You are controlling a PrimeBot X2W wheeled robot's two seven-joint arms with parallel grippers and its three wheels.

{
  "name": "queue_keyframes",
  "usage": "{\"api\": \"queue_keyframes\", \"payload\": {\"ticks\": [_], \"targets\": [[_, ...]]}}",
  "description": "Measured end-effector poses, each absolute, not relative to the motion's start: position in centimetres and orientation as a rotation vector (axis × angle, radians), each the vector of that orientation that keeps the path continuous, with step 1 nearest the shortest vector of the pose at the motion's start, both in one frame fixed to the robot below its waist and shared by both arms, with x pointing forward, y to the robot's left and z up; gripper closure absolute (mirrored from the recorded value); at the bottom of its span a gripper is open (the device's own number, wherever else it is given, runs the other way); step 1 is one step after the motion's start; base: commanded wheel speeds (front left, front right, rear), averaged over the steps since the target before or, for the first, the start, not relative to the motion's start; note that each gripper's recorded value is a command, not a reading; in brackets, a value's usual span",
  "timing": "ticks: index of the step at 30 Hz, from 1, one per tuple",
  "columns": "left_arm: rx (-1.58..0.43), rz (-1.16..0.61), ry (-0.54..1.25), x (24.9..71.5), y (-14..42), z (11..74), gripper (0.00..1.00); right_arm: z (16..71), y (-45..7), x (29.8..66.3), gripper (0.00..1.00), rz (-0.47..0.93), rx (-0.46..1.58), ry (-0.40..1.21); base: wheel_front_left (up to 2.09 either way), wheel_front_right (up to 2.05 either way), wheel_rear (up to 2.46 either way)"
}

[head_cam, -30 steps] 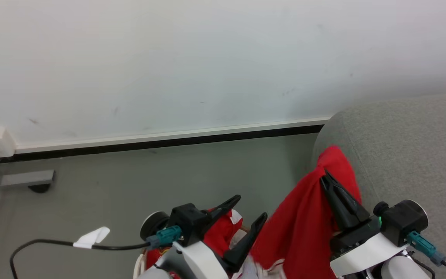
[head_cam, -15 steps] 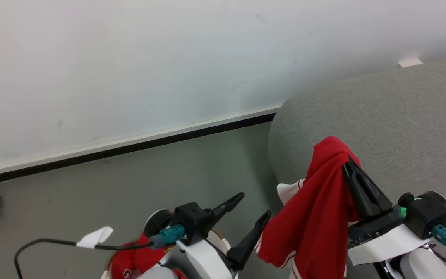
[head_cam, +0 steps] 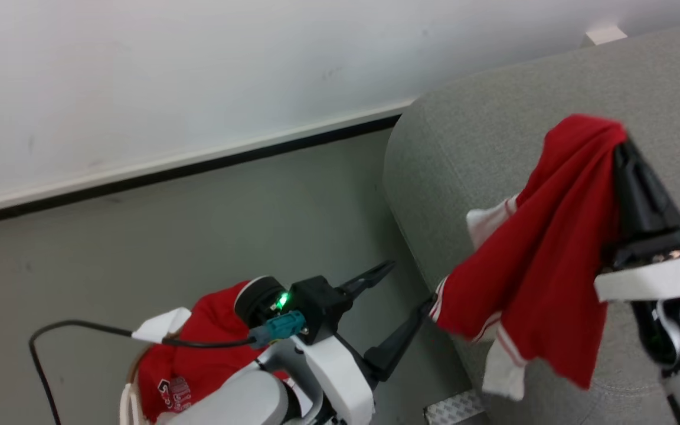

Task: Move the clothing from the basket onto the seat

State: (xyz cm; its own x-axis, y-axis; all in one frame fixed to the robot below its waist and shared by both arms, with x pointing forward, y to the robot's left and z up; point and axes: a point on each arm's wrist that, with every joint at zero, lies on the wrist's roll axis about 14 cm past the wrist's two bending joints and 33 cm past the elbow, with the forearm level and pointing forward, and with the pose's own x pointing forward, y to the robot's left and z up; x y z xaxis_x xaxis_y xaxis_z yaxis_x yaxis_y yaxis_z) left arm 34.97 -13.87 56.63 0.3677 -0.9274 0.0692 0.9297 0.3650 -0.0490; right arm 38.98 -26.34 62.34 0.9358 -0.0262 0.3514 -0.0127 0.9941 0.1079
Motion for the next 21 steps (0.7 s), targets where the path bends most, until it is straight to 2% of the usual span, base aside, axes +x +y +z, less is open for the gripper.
{"api": "queue_keyframes", "payload": {"ticks": [8,15,21], "targets": [[-0.098,-1.178,-0.035,39.9,-13.7,55.1,0.0,65.8,-32.6,46.6,1.0,-0.124,0.027,-0.404,0.0,0.0,0.0],[-0.128,-1.116,0.016,43.6,-12.3,51.7,0.0,69.7,-40.5,52.4,1.0,-0.334,0.001,-0.475,0.0,0.0,0.0],[-0.133,-1.057,0.073,45.1,-10.5,48.8,0.0,67.6,-44.9,55.2,1.0,-0.486,-0.028,-0.413,0.0,0.0,0.0]]}}
